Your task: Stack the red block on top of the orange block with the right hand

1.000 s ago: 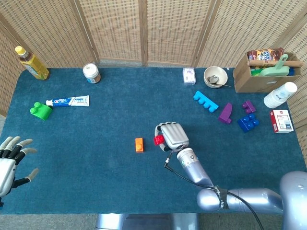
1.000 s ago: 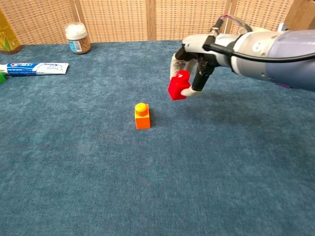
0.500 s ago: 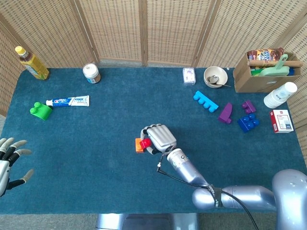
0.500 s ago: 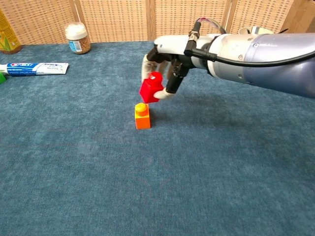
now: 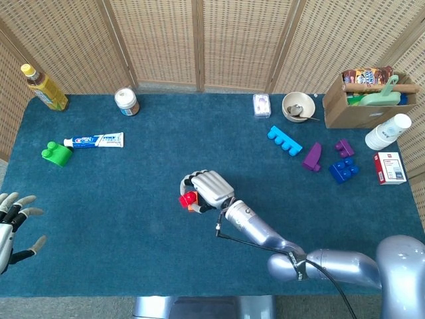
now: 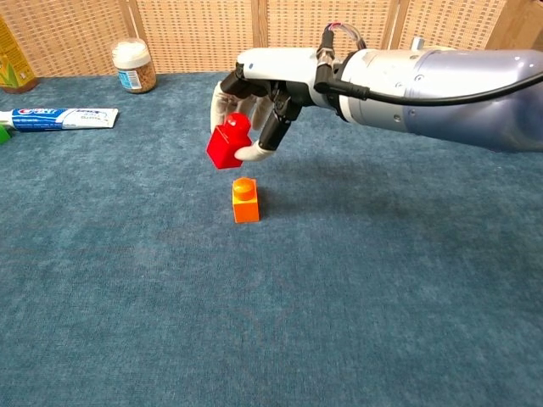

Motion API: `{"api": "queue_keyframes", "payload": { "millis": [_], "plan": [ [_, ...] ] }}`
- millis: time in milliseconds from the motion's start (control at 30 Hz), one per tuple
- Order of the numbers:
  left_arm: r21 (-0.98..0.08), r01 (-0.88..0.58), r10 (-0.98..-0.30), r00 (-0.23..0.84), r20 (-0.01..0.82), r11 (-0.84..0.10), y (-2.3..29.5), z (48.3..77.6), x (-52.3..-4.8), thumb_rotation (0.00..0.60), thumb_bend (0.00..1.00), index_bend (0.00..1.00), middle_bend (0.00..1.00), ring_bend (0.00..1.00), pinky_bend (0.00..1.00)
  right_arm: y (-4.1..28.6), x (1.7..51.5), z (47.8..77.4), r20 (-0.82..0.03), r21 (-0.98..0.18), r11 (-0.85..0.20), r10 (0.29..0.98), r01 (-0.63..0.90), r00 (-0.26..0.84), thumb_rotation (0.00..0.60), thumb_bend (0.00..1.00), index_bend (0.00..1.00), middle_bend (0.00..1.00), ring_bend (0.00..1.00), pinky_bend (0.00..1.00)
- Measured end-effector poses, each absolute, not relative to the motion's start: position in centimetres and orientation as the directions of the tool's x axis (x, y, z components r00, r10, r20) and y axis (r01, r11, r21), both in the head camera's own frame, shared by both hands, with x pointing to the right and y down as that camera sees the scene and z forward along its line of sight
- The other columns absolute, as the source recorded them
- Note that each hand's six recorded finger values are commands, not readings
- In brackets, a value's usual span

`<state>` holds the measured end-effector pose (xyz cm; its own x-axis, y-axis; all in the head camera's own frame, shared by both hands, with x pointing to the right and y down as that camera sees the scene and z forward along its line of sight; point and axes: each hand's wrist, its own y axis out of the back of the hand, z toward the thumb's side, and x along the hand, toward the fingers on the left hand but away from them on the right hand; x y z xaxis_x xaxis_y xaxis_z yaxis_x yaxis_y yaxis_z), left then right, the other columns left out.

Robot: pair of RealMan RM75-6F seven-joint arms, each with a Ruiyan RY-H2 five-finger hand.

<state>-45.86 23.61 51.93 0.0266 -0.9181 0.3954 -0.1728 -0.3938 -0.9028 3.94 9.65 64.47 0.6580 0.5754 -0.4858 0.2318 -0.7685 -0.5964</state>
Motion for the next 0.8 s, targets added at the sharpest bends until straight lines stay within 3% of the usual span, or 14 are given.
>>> {"api": "queue_keyframes", "payload": {
  "millis": [433,800],
  "plan": [
    [-0.901,-0.163,-0.914,0.022,0.405,-0.403,23.5,52.2,-45.5,0.600,0.30,0.35,0.22,0.12,0.08,9.0,3.7,64.7,-0.418,-0.655,-0.732,0.558,0.187,0.717,0.600,0.29,0.66,0.37,0.28,0.30],
    [-0.901,-0.161,-0.913,0.015,0.407,-0.404,23.5,52.2,-45.4,0.600,0.30,0.35,0.22,0.12,0.08,9.4,3.8,65.5,-0.413,-0.671,-0.730,0.512,0.128,0.753,0.600,0.28,0.67,0.37,0.28,0.30]
  ]
}}
